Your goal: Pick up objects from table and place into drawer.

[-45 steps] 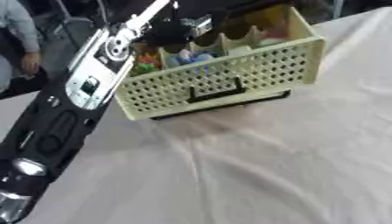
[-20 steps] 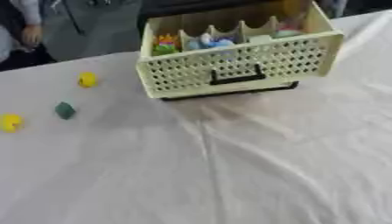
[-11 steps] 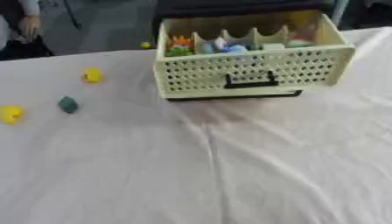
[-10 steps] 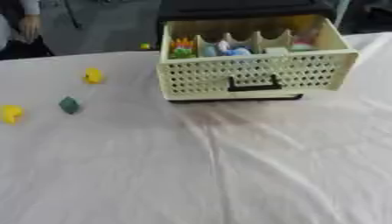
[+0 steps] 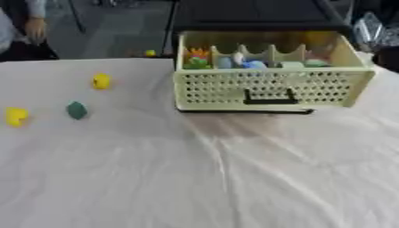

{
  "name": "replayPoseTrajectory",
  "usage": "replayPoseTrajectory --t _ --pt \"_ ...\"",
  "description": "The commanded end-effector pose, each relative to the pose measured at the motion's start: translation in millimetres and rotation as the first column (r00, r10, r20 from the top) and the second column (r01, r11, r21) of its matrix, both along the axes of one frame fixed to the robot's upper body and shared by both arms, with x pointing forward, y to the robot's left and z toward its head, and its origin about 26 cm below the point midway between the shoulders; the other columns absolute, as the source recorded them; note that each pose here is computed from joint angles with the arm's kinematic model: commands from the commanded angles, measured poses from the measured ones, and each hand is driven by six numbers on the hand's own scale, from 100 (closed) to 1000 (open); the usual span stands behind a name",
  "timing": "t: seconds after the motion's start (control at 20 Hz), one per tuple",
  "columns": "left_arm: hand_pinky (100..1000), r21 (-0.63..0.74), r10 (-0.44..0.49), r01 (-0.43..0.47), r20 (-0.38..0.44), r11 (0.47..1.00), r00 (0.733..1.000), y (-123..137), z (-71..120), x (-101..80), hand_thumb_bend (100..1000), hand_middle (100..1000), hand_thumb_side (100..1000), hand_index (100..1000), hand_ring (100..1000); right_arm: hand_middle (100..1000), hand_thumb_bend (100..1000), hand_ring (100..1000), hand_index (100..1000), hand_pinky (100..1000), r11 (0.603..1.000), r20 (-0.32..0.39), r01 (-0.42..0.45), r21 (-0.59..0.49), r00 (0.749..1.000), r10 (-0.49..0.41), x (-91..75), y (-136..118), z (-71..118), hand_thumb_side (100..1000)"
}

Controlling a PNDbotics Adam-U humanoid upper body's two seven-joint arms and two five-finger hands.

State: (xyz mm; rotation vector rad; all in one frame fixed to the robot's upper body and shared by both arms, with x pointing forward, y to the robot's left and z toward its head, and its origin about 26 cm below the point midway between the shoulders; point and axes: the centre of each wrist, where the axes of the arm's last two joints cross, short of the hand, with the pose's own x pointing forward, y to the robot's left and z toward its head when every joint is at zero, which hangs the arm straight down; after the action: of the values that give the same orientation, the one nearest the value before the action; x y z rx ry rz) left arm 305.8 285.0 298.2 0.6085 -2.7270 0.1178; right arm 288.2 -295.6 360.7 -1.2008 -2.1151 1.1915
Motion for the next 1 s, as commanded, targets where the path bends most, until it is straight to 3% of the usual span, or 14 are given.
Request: replayPoseTrajectory --t 0.05,0.2,0.4,0.55,0.65,1.0 --pt "408 0.057 -0.028 0.028 0.002 0.998 1.000 -0.6 4.5 -3.2 192 798 889 838 598 459 100 456 746 424 0.981 -0.072 0.016 -0.191 0.997 -0.030 -8.0 -2.2 10.0 692" --pt "410 0.088 -0.037 0.038 -0.008 0.995 0.999 -0.3 3.6 -3.2 182 801 898 839 601 527 100 451 796 374 0.948 -0.203 -0.037 -0.315 0.979 -0.029 -9.3 -4.0 10.5 683" --pt "410 0.098 -0.037 0.040 -0.030 0.994 0.999 0.5 1.8 -3.2 173 802 902 838 602 574 100 461 830 276 0.912 -0.422 -0.172 -0.373 0.907 -0.001 -10.0 -3.5 9.9 712" --pt "410 0.102 -0.039 0.042 -0.039 0.994 0.998 0.8 1.1 -3.2 177 802 903 837 603 634 100 492 843 224 0.896 -0.542 -0.248 -0.367 0.840 0.010 -11.2 -0.1 14.2 890" --pt "410 0.100 -0.040 0.044 -0.044 0.994 0.998 0.8 0.9 -3.2 172 803 906 838 604 658 100 509 841 230 0.892 -0.599 -0.286 -0.351 0.800 0.021 -11.6 5.4 18.4 1000" --pt "409 0.108 -0.046 0.053 -0.064 0.993 0.997 -0.4 -0.3 -2.9 170 804 910 837 605 691 100 529 831 243 0.904 -0.716 -0.303 -0.302 0.698 -0.005 -10.7 31.9 26.5 1000"
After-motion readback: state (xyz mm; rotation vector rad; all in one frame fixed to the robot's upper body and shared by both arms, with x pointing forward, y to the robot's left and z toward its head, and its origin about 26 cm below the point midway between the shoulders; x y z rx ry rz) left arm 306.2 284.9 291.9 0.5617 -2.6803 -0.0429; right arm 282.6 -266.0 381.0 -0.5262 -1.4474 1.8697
